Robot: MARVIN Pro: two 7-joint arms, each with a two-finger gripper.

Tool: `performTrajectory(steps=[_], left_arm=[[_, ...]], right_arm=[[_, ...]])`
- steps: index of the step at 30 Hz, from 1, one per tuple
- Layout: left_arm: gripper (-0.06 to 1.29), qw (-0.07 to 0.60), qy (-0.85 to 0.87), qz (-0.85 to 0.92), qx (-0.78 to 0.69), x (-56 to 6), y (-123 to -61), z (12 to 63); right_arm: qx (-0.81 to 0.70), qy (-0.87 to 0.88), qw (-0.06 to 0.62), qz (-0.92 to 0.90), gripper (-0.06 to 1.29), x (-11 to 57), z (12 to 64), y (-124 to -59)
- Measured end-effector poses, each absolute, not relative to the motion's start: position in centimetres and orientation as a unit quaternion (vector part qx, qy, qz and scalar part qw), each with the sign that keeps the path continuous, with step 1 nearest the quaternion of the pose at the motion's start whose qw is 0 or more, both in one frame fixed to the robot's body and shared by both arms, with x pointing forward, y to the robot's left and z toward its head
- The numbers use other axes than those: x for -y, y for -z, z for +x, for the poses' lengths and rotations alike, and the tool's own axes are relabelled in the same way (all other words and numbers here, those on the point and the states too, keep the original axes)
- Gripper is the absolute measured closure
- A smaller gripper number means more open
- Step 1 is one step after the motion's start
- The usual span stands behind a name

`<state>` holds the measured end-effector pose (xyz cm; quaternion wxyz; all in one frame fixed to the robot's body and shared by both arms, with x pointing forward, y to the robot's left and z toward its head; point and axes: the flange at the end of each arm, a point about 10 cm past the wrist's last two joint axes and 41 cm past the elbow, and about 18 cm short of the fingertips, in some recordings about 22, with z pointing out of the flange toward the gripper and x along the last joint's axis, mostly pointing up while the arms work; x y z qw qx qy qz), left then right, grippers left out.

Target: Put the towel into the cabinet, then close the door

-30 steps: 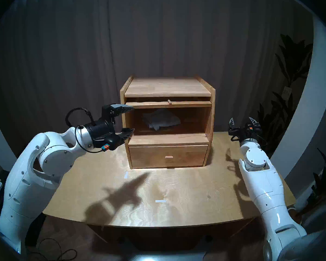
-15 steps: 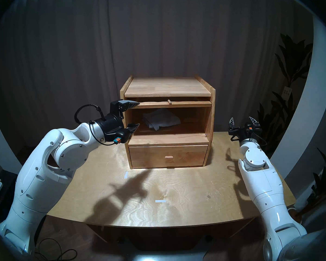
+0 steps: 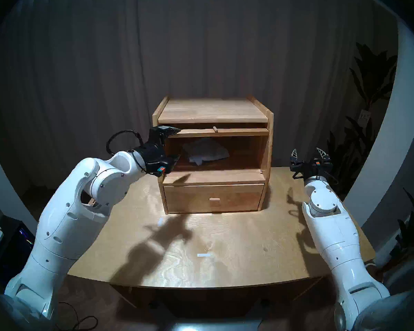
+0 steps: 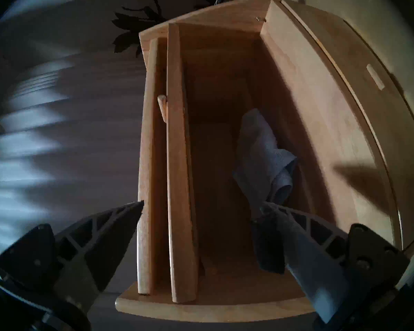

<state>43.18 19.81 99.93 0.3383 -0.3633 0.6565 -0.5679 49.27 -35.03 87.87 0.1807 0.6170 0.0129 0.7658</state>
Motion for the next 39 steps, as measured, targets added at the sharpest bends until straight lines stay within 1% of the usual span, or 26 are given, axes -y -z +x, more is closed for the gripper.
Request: performTrajectory(steps=[10, 16, 22, 31, 36, 39], left_arm=[[0.0, 0.355, 0.557, -0.383, -0.646, -18.7, -101.0, 45.0], [0.0, 0.349, 0.553, -0.365, -0.663, -15.3, -103.0, 43.8], [0.0, 0.359, 0.498, -0.387, -0.688, -13.8, -102.8, 42.8], [0.0, 0.388, 0.426, -0.446, -0.685, -14.3, -102.6, 43.5], [0.0, 0.413, 0.415, -0.468, -0.662, -14.8, -104.1, 44.4], [0.0, 0.426, 0.418, -0.476, -0.646, -14.4, -105.4, 44.0]], right_arm=[[-0.014, -0.77, 0.184, 0.611, -0.02, 35.1, 49.4, -87.9], [-0.014, -0.777, 0.185, 0.601, -0.02, 35.1, 49.5, -87.9], [-0.014, -0.792, 0.185, 0.582, -0.02, 35.2, 49.6, -87.7], [-0.014, -0.804, 0.184, 0.566, -0.02, 35.4, 49.7, -86.9], [-0.014, -0.811, 0.183, 0.556, -0.02, 35.3, 49.9, -86.9], [-0.015, -0.817, 0.181, 0.547, -0.02, 35.3, 50.0, -87.1]])
